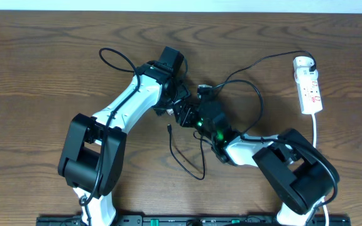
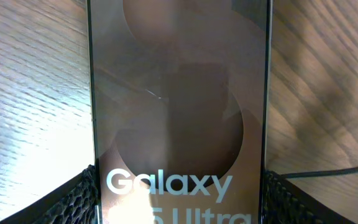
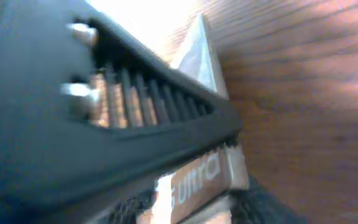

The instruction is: Plug charger to phone and switch on socket

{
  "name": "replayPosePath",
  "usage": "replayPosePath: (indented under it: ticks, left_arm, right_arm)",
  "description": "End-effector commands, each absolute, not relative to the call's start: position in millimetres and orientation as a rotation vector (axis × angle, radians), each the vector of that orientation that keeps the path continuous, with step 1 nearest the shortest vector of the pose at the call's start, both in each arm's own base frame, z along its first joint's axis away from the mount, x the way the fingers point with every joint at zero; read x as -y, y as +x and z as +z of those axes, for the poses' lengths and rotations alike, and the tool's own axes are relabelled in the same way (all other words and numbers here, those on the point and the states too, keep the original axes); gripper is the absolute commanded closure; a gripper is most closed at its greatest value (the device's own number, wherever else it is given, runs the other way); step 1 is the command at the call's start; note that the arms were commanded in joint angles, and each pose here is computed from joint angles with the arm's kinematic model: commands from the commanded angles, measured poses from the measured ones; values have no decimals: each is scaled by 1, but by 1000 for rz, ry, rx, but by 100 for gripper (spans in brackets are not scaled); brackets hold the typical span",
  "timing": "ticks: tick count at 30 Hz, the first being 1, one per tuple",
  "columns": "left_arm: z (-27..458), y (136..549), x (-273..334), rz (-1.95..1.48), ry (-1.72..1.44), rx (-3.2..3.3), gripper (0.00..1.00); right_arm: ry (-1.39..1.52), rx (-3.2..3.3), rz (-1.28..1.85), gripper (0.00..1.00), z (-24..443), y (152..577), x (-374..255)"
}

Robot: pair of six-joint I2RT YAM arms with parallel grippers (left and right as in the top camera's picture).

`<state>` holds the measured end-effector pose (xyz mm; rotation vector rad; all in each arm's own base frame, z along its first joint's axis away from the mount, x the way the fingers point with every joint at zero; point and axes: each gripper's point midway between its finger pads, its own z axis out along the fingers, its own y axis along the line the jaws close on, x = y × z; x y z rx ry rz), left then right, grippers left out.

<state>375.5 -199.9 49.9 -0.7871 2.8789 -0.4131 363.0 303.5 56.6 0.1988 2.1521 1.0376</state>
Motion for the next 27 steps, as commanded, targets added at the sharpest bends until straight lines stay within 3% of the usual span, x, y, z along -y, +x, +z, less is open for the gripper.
replayPosePath:
  ticks: [1, 2, 7, 15, 19, 20, 27]
  left_arm:
    - [50, 375, 212, -531, -831, -2895, 56]
    - [52, 379, 212, -577, -842, -2889, 50]
    - [75, 395, 195, -728, -773, -2852, 24]
    - [164, 404, 108, -741, -431, -2654, 20]
    - [155, 400, 124, -964, -343, -2597, 19]
    - [151, 401, 133, -1059, -339, -2556, 12]
    - [129, 403, 158, -1426, -483, -2087, 8]
  right_arm:
    - [228, -2137, 1048, 92, 59, 369, -309]
    - [222, -2136, 1058, 99, 60, 368, -310]
    - [193, -2114, 1104, 99, 72, 375, -304]
    - [12, -1947, 1224, 99, 150, 395, -264]
    - [-36, -1856, 1277, 99, 195, 391, -249]
    - [-20, -1855, 1282, 99, 201, 391, -245]
    - [150, -1888, 1368, 99, 202, 395, -236]
